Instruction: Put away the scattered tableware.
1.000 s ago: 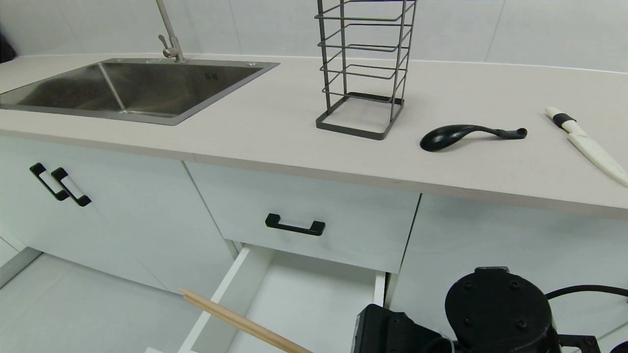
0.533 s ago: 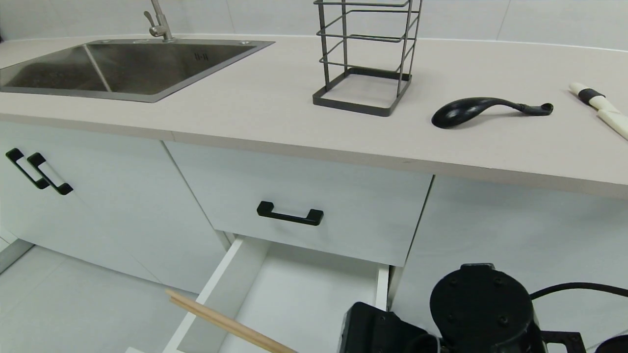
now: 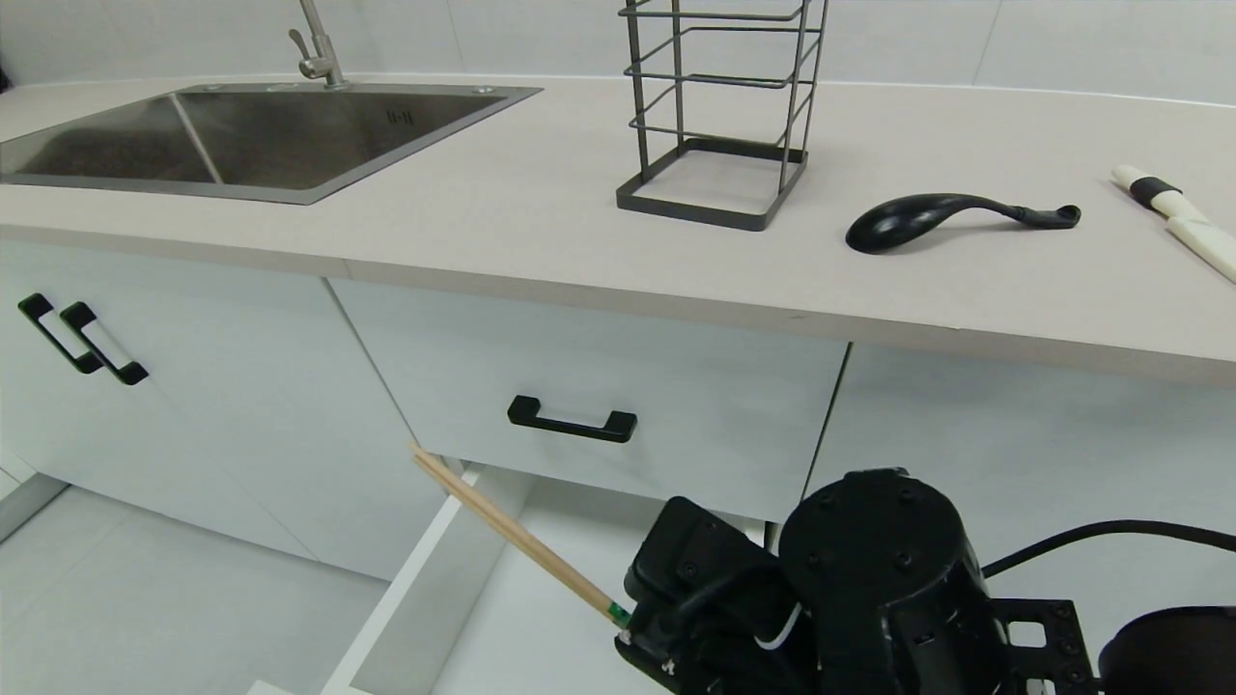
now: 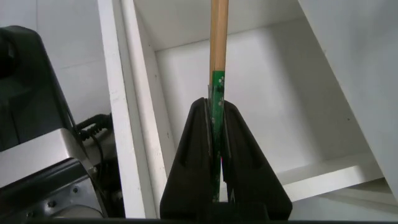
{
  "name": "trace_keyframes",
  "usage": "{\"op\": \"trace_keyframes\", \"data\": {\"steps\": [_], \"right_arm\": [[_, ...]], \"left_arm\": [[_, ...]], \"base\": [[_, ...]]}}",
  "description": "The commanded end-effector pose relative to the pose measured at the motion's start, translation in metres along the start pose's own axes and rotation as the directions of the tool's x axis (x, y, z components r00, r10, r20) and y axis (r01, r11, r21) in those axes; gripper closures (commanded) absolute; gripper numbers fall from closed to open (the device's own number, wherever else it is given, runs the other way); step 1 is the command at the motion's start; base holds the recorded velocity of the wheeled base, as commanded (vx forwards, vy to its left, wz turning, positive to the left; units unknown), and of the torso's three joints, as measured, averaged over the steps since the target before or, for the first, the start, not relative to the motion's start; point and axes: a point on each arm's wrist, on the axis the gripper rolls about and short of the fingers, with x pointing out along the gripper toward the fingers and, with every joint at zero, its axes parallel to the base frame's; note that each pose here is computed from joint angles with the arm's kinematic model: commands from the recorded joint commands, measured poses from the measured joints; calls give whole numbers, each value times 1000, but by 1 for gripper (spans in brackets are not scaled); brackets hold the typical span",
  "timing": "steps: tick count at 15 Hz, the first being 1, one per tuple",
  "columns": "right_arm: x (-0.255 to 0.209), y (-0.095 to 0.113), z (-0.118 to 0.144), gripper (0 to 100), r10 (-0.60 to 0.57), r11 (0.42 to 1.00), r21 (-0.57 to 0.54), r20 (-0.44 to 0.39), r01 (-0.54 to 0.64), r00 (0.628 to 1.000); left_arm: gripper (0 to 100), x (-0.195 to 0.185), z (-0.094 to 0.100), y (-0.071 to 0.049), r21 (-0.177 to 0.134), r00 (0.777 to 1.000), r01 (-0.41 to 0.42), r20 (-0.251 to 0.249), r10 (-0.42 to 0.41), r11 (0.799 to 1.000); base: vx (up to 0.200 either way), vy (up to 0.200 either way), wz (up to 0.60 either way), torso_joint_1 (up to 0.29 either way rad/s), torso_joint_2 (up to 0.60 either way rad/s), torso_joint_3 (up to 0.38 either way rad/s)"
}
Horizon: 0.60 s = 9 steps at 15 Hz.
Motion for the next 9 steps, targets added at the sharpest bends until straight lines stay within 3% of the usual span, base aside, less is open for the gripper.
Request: {"op": "trace_keyframes", "data": {"steps": [1, 6, 9], "right_arm": [[13, 3, -10, 100, -2, 1000, -6, -41, 2, 999], [42, 11, -16, 100, 14, 1000, -20, -106, -17, 994], [59, 11, -9, 100, -18, 999, -43, -251, 7, 968]], "left_arm": [[0, 0, 0, 0, -1, 1000, 1, 0, -1, 1000], [0, 0, 0, 0, -1, 1000, -1, 0, 1, 1000], [0, 0, 0, 0, -1, 1000, -1, 0, 1, 1000]], "base": [[0, 0, 0, 0, 0, 0], [0, 0, 0, 0, 0, 0], [0, 0, 0, 0, 0, 0]]}}
